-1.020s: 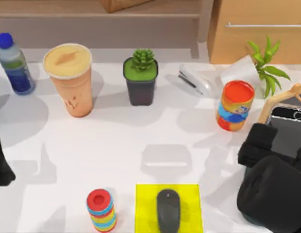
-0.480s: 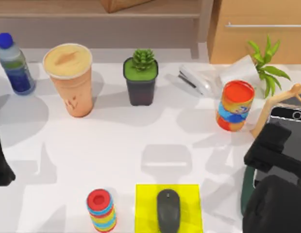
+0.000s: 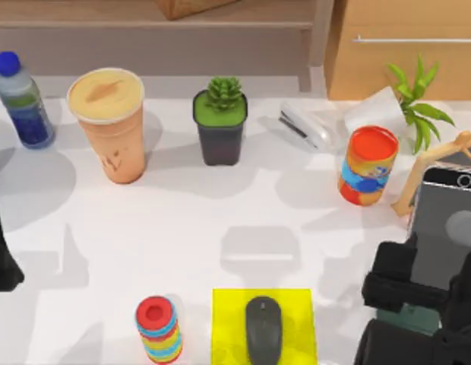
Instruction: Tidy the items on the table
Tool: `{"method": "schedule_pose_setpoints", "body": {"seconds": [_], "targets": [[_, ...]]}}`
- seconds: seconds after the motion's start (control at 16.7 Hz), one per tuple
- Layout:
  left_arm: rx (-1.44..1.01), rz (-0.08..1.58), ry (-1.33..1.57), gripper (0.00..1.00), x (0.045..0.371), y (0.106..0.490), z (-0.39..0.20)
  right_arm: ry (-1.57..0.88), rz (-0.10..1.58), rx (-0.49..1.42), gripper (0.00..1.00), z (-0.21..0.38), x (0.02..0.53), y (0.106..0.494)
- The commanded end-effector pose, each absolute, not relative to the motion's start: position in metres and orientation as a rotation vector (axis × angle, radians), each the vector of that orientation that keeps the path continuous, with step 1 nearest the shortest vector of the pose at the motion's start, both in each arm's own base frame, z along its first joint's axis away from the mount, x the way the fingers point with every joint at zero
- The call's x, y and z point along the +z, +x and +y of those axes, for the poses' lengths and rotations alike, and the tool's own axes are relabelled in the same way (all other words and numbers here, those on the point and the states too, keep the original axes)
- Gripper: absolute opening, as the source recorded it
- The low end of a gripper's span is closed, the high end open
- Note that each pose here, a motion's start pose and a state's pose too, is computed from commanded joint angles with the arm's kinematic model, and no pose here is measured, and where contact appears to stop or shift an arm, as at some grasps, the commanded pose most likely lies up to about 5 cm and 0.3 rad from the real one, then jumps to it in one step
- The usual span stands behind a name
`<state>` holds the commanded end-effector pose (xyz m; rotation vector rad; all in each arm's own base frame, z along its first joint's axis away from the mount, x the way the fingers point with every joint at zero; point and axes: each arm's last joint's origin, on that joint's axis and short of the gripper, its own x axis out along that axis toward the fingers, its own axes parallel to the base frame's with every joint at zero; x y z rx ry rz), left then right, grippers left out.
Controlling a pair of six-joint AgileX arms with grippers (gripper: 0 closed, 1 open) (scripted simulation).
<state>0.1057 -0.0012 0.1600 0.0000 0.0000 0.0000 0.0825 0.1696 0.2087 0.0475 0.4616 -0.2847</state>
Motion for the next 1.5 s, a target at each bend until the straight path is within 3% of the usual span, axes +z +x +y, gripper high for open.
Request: {"method": "schedule_pose_setpoints", "body": {"seconds": [0.42,0.72,1.02,1.5], "targets": [[0.0,0.0,0.0,1.0,0.16,0.106,-0.001,0.107,0.501,-0.299,1.0,0.161,0.217,0.09],[0.0,0.0,0.0,1.0,0.16,0.106,-0.001,0.386,0.576,-0.17,1.0,0.124,0.256,0.107],[0.0,0.0,0.0,1.0,0.16,0.106,-0.001,0.547,0.373,0.12,1.0,0.07,0.288,0.098],[0.0,0.0,0.0,1.0,0.16,0.106,-0.001,0.391,0.093,0.153,1.0,0.03,0.25,0.096]]}}
